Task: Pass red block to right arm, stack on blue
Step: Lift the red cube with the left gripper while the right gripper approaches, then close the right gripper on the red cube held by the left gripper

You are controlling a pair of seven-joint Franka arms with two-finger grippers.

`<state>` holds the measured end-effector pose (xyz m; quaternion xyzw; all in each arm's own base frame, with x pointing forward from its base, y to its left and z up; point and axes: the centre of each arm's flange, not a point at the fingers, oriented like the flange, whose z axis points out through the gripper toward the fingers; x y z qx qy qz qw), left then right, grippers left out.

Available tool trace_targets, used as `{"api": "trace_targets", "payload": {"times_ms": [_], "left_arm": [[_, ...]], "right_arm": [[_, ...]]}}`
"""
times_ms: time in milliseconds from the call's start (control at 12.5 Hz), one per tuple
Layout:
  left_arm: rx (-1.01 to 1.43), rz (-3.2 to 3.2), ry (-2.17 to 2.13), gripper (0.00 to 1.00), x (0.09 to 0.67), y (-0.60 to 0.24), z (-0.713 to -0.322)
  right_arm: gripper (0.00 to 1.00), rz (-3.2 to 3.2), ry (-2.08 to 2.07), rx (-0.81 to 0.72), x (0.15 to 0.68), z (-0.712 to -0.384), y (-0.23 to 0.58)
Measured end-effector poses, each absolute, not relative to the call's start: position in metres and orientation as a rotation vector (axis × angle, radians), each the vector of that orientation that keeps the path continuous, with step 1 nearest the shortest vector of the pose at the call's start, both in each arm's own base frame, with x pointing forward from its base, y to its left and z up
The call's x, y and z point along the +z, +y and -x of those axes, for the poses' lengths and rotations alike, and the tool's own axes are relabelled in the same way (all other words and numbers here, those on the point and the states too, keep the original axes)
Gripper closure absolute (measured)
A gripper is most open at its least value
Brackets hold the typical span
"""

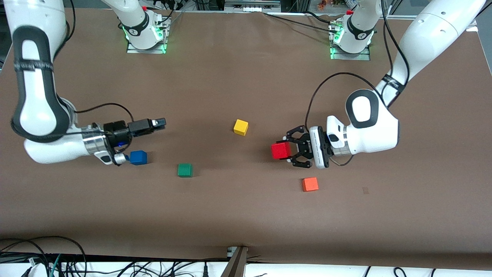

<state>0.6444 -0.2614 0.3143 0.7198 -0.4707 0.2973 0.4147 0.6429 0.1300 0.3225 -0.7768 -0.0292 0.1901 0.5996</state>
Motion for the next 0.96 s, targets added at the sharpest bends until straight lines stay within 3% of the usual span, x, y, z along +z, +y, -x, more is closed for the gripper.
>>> {"api": "trace_targets", "payload": {"times_ms": [481,962], "left_arm": [[0.94,-1.59,-1.118,0.44,0.3,-0.353,-0.625],[0.957,-1.551,-1.062,0.44,0.282,-0.404,-0.619]], "right_arm": [[0.0,1.536,-0.023,0.324,0.254,-0.633,0.216],[0.0,1.532,0.02,0.305,0.243,-0.622,0.261]]}}
